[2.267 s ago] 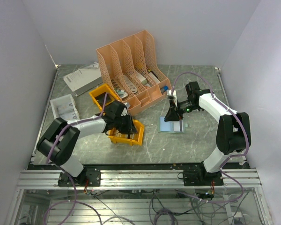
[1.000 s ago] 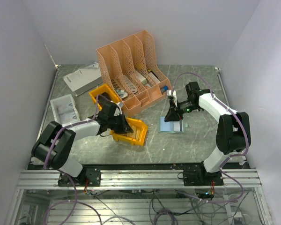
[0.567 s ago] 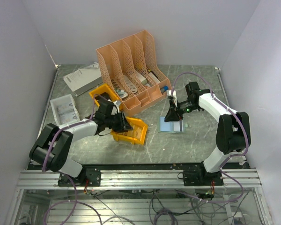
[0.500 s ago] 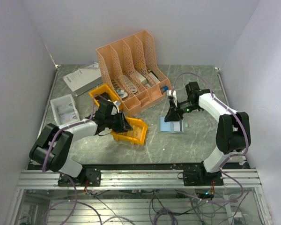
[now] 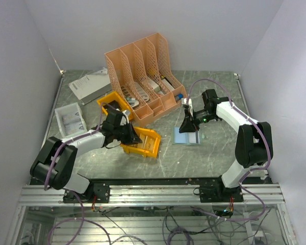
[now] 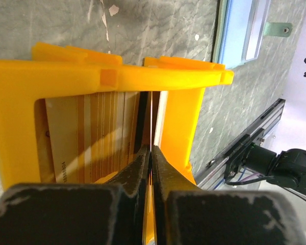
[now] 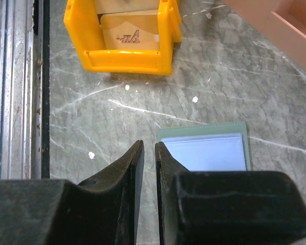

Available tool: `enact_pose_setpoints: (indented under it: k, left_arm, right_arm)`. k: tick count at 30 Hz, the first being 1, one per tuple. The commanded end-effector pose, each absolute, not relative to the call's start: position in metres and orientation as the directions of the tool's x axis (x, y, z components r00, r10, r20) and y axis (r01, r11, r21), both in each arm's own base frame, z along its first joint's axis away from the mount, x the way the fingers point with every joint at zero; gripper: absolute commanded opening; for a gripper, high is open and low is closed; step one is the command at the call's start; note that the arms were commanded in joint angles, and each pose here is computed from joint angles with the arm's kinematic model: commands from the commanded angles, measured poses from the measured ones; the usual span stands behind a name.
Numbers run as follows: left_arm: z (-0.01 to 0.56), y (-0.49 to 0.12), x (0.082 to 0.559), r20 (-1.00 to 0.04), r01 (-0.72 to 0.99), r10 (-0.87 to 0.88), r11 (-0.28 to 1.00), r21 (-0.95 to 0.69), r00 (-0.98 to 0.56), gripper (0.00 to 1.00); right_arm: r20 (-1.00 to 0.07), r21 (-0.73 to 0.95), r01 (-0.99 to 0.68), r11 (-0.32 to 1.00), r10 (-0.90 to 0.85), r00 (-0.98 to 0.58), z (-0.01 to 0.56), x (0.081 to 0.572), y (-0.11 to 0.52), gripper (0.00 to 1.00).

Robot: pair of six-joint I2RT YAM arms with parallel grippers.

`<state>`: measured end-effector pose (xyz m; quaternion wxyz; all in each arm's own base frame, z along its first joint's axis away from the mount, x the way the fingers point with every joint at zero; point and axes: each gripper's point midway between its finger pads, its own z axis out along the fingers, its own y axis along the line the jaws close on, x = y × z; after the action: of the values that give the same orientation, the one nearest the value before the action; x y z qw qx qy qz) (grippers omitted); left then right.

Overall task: Put the credit cards into the card holder
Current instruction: Pick up the credit card from the storage box.

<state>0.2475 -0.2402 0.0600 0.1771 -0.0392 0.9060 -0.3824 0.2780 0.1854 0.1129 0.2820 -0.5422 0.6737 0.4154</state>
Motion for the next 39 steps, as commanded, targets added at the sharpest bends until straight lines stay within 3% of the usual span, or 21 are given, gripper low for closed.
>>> enact_pose_setpoints:
  k: [1, 16, 23, 30, 39]
  left_arm:
    - [0.074, -0.232, 0.255, -0.342, 0.084, -0.213, 0.729, -0.680, -0.915, 0.10]
    - [0.115, -0.192, 0.265, -0.457, 0.016, -0.266, 0.851, -0.525, -0.849, 0.07]
    - [0.142, -0.175, 0.265, -0.454, -0.097, -0.343, 0.871, -0.481, -0.822, 0.07]
    - [0.166, -0.161, 0.255, -0.390, -0.329, -0.510, 0.834, -0.443, -0.767, 0.07]
    - [0.219, -0.203, 0.259, -0.362, -0.309, -0.604, 0.729, -0.611, -0.710, 0.07]
  right_arm:
    - [-0.840, 0.244, -0.968, 0.052, -0.488, -0.238, 0.116, 0.282, 0.187, 0.16]
    - [-0.841, 0.247, -0.968, 0.048, -0.486, -0.239, 0.116, 0.281, 0.188, 0.16]
    - [-0.846, 0.247, -0.968, 0.042, -0.477, -0.236, 0.118, 0.280, 0.189, 0.16]
    - [-0.854, 0.245, -0.969, 0.043, -0.463, -0.236, 0.122, 0.280, 0.192, 0.17]
    - [-0.893, 0.262, -0.964, 0.038, -0.370, -0.257, 0.151, 0.281, 0.204, 0.20]
